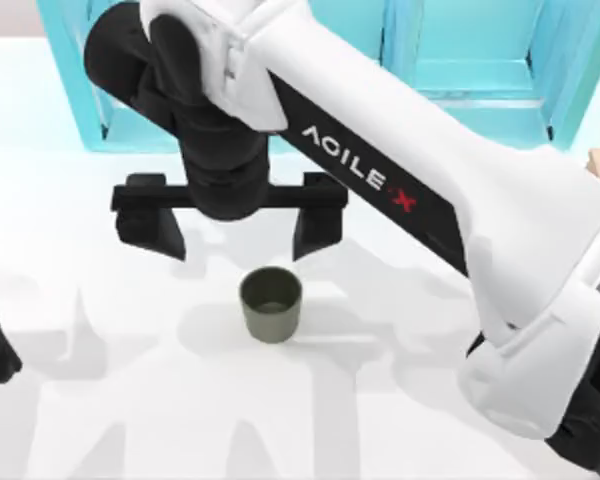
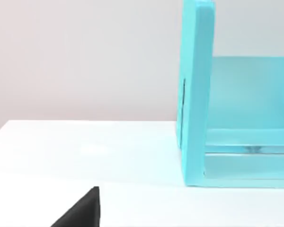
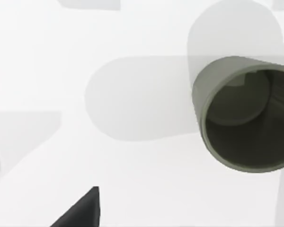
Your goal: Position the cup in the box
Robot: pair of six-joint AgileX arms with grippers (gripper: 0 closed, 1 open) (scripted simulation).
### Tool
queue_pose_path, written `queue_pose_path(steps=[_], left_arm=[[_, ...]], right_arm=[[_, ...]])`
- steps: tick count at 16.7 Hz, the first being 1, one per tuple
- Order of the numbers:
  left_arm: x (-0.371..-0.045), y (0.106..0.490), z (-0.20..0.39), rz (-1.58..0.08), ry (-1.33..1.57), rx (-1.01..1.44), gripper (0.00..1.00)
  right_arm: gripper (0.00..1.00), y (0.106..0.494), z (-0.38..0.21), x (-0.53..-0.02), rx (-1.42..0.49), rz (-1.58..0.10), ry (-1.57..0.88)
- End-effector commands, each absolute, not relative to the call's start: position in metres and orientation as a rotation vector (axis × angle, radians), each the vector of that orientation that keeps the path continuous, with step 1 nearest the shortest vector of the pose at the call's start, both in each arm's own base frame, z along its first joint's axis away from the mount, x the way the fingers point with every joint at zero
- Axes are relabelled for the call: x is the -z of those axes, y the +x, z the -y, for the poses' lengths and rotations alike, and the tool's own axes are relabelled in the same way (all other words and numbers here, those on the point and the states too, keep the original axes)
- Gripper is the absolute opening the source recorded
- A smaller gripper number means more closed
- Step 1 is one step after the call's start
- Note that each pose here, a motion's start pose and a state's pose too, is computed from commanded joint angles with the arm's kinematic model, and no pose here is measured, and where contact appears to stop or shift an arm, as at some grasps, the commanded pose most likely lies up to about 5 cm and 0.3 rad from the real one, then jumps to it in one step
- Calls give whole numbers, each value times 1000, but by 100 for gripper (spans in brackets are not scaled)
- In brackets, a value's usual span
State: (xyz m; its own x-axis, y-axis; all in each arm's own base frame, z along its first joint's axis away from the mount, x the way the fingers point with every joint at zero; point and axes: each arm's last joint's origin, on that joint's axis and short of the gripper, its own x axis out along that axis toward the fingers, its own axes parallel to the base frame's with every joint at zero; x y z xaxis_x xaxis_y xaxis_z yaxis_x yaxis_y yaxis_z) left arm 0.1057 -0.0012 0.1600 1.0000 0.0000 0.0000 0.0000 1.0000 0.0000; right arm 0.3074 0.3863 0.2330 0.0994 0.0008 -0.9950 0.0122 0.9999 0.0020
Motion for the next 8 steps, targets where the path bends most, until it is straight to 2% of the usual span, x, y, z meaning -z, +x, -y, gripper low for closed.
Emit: queue_pose_path(steps=[8], left_arm=[[-160, 106, 1, 0, 0, 0, 100]], right_arm=[[100, 317, -392, -174, 11, -1475, 5]])
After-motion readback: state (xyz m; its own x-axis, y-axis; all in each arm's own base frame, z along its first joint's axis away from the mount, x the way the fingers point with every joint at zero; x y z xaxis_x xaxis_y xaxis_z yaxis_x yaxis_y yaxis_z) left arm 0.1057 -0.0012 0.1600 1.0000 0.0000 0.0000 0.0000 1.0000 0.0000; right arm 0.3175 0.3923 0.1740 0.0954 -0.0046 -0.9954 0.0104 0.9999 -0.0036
